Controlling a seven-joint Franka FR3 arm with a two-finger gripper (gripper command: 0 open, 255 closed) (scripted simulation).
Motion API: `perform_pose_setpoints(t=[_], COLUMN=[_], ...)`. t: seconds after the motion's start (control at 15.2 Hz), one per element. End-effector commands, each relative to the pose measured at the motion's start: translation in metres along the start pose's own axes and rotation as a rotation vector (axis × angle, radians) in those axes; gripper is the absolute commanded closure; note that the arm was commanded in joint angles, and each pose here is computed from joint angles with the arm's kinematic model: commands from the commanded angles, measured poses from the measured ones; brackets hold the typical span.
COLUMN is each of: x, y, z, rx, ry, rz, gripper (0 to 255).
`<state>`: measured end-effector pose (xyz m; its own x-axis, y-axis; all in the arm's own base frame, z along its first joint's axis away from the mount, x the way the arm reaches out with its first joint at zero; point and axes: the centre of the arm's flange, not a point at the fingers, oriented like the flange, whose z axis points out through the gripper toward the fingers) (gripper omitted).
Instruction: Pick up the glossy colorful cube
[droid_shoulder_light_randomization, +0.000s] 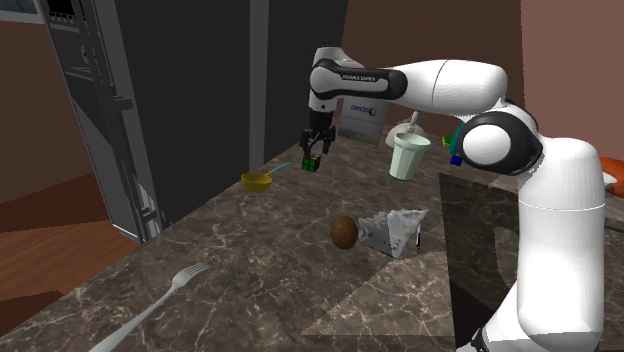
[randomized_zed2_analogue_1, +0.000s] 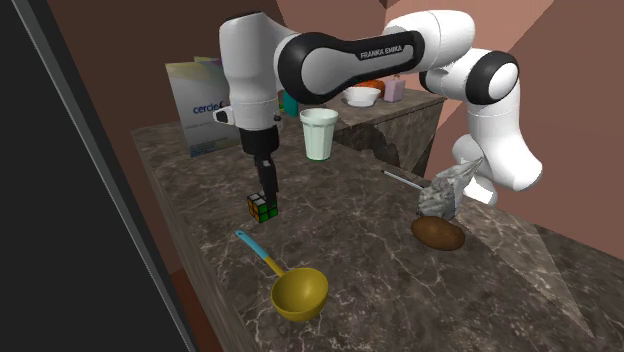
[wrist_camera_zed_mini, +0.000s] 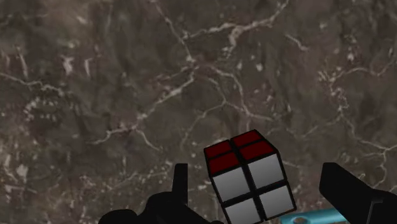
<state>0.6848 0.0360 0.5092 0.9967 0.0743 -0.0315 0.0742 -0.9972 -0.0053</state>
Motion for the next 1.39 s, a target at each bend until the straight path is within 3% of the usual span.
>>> perform_pose_setpoints(t=[0.0,0.4,0.46,1.06,1.32], x=[0.003,0.003,0.003,0.004,0.003], y=[0.000,0.000,0.001,0.000,0.000], z=[0.009,0.033,0.034,0.033,0.012], rx=[0.000,0.000,0.000,0.000,0.000], ry=[0.001,0.001,0.001,0.001,0.001], rz=[-0.001,-0.001,-0.001,-0.001,-0.001], gripper=[0,0,255,255,255])
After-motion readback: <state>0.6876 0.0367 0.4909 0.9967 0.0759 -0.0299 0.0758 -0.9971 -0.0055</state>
